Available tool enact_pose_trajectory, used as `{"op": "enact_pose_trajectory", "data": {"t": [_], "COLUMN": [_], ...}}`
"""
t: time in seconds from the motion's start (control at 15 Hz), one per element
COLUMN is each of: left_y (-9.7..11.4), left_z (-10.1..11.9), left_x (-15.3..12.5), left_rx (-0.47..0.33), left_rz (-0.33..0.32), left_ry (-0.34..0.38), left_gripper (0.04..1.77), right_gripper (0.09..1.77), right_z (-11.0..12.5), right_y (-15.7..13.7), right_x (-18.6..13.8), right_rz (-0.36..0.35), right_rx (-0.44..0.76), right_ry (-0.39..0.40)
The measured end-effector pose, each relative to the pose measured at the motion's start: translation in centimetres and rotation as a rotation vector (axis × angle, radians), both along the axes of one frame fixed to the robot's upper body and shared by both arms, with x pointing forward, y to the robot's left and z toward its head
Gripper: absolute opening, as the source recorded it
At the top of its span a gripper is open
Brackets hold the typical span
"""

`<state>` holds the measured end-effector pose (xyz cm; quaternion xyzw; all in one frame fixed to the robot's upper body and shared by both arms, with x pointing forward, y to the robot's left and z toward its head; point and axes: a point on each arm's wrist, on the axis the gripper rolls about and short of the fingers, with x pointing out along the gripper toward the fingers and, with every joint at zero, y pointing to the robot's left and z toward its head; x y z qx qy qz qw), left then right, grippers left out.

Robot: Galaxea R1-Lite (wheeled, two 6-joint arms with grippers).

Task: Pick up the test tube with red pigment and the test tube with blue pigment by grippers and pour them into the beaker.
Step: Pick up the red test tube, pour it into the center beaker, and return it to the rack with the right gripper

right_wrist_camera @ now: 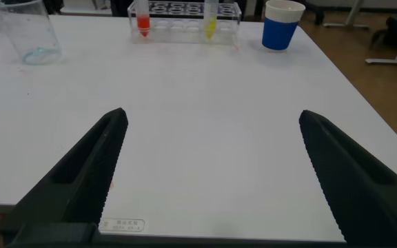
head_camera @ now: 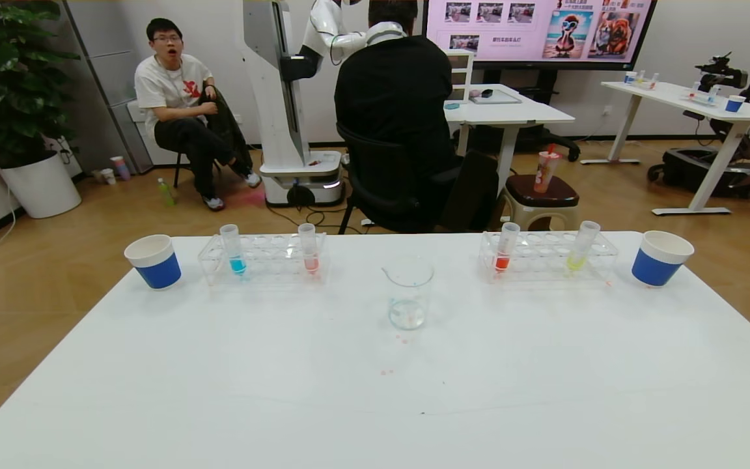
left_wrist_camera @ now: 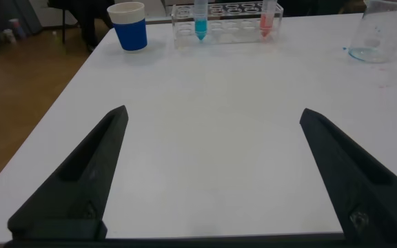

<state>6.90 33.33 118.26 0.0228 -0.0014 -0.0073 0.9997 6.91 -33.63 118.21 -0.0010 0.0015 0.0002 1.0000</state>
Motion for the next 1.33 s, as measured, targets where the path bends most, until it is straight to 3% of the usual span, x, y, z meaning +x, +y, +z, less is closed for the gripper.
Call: {"op": "enact_pose_trajectory", "data": {"t": [0.87, 1.13, 1.33], "left_y": [0.0, 0.0, 0.0], "left_z": [0.0, 0.0, 0.0], "left_x": [0.0, 0.0, 0.0], "left_rx": [0.0, 0.0, 0.0], "left_rz": [0.0, 0.0, 0.0], "left_ry": [0.0, 0.0, 0.0], "left_gripper": [1.74, 1.74, 1.74], "right_gripper": [1.74, 1.74, 1.74], "right_z": [0.3, 4.7, 9.3], "right_y": [0.0, 0.0, 0.0], "right_x": [-0.1, -1.2, -1.1], "right_rz": [-0.002, 0.005, 0.006], "right_rx": [-0.028, -0.034, -0.033], "right_ry": [-0.018, -0.131, -0.163]}}
